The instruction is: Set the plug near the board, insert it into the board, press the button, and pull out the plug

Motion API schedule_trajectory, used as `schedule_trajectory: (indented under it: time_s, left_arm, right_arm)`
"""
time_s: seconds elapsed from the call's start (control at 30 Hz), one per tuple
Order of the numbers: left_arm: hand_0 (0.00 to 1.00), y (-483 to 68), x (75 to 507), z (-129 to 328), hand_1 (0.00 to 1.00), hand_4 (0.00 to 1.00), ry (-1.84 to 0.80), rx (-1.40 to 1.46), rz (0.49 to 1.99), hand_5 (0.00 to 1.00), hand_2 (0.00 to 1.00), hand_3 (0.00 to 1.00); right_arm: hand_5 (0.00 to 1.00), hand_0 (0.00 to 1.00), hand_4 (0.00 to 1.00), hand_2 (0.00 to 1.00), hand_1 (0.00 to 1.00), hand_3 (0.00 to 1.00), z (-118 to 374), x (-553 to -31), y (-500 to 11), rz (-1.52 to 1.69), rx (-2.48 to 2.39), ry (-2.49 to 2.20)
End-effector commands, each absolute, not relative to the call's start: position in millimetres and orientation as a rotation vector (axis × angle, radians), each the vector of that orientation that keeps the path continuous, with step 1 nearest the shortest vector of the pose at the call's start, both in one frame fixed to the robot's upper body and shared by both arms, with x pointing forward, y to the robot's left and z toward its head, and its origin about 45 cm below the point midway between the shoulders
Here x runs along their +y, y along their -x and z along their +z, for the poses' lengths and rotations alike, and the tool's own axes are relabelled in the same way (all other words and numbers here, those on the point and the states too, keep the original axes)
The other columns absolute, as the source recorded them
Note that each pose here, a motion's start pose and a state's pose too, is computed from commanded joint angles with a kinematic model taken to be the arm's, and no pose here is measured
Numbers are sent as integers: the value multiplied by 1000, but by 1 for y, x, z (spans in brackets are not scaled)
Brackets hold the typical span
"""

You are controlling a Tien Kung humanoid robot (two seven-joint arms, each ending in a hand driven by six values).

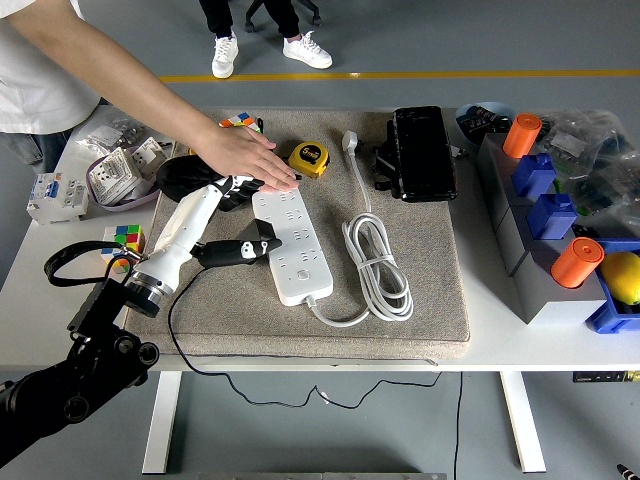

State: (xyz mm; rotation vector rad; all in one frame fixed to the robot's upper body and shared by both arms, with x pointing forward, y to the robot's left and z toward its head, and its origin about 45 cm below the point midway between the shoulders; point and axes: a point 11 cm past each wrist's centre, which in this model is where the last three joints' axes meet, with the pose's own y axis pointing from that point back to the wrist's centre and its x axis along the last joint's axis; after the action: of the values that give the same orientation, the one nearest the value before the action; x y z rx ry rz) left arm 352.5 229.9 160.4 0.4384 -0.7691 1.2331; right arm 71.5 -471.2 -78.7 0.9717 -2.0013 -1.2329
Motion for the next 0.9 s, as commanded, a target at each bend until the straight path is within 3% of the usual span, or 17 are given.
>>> schedule_trajectory:
  time_s: [0.03,0.07,0.9]
  left_arm:
    - [616,-350,233,156,704,931,-454,-766,1228,534,738,710]
    - [707,-348,235,154,746,858,-462,-765,1225,624,751,719]
    - [758,-344,241,127,785,830,-614,-751,1143,664,783,739]
  right_arm:
    - [497,617,850,681,677,572,-79,-471,-71,-1234,-2001,-971]
    - [497,620,850,681,675,572,-79,-471,-70,-1234,-2001,-971]
    - [495,617,850,680,675,572,-78,-470,-73,-1229,-2014,-978]
